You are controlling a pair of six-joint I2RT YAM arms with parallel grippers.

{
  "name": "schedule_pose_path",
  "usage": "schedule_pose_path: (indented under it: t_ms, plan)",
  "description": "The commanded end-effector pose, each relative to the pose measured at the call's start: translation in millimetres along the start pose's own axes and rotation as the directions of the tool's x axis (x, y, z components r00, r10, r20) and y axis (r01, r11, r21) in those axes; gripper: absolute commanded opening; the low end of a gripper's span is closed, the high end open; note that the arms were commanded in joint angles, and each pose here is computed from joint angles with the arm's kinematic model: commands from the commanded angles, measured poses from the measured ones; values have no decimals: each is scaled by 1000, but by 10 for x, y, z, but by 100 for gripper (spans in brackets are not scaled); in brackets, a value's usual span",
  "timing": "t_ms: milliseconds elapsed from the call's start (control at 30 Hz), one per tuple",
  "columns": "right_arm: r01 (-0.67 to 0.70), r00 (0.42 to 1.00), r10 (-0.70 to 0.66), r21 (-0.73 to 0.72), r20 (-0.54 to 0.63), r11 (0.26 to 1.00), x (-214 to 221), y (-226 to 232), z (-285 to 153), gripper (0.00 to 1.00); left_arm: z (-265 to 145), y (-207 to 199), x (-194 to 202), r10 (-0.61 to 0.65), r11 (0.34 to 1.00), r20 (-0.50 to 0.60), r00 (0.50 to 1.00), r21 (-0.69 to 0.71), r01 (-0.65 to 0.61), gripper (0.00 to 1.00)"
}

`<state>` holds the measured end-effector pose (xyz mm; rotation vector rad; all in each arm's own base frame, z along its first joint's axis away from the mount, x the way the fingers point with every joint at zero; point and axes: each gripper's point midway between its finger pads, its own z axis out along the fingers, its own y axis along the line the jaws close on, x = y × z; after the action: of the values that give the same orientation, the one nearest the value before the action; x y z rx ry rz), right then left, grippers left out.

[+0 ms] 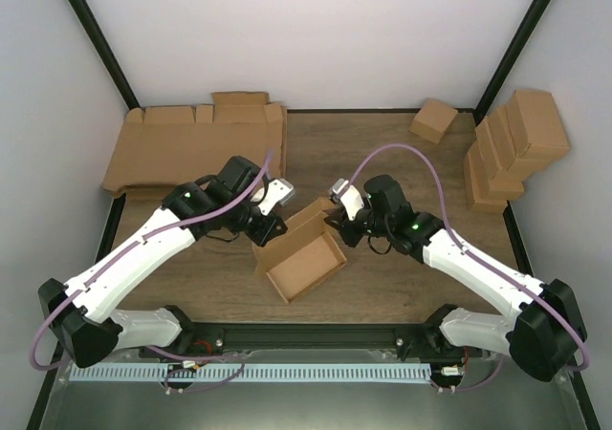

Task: Fold the paper box

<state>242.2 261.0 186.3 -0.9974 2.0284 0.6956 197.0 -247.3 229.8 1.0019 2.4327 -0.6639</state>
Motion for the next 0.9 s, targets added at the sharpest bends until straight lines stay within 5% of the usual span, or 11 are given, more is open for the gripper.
schedule_pose_path:
  t_ms: [0, 233, 333, 467, 700, 867]
  plan:
    - [-17, 999, 16, 36, 39, 999, -180, -52, -71, 1, 36, 47, -66, -14, 999, 11, 1000, -30, 15, 21]
    - [-147, 983, 118, 224, 139, 963, -177, -393, -135, 1, -168, 257, -375, -124, 976, 196, 973, -151, 155, 80]
    - [-179, 975, 139, 240, 175, 954, -205, -431, -158, 1, -315, 394, -384, -176, 948, 289, 941, -210, 241, 91]
    - [-213, 970, 166, 294, 176, 932, -195, -547, -145, 1, -332, 546, -259, -244, 908, 335, 910, -252, 336, 91]
    - [-202, 973, 158, 296, 166, 933, -188, -568, -81, 1, -139, 770, 56, -304, 861, 335, 892, -305, 408, 73]
    - [-176, 979, 142, 260, 147, 949, -176, -507, -25, 1, -141, 934, 76, -300, 829, 366, 881, -356, 431, 78]
